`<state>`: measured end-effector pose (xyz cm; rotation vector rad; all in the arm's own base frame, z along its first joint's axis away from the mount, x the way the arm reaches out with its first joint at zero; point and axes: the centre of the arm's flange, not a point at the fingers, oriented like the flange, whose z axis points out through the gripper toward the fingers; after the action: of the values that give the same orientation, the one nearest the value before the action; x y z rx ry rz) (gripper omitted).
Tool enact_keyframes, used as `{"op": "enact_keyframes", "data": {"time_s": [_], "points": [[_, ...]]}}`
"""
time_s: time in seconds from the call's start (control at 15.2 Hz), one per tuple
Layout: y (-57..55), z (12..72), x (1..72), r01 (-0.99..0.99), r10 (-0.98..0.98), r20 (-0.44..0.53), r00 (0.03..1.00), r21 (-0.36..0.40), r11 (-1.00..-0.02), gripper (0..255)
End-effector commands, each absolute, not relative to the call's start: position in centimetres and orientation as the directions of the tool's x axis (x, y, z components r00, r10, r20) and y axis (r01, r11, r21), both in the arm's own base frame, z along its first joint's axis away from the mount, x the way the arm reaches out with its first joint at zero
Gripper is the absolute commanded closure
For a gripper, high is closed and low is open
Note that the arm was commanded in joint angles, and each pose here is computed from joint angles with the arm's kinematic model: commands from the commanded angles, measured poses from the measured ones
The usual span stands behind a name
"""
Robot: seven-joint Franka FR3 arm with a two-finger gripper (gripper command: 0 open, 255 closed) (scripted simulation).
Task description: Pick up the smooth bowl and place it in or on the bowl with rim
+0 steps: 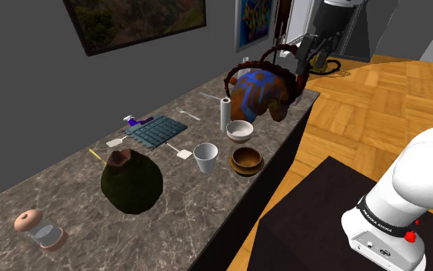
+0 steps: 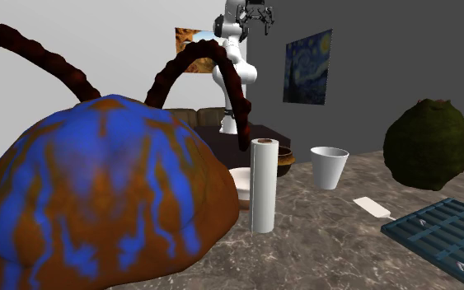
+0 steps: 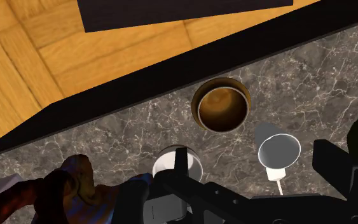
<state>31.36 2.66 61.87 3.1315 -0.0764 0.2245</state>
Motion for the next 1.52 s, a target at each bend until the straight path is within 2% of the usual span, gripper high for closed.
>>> {"op": "enact_keyframes", "data": {"time_s": [0.0, 1.45], "points": [[2.7, 61.9, 31.4, -0.049, -0.048, 0.143, 0.989, -0.002, -0.999, 0], [-7.8, 40.1, 48.1, -0.098, -0.109, 0.139, 0.984, -0.082, -0.992, 0]]}}
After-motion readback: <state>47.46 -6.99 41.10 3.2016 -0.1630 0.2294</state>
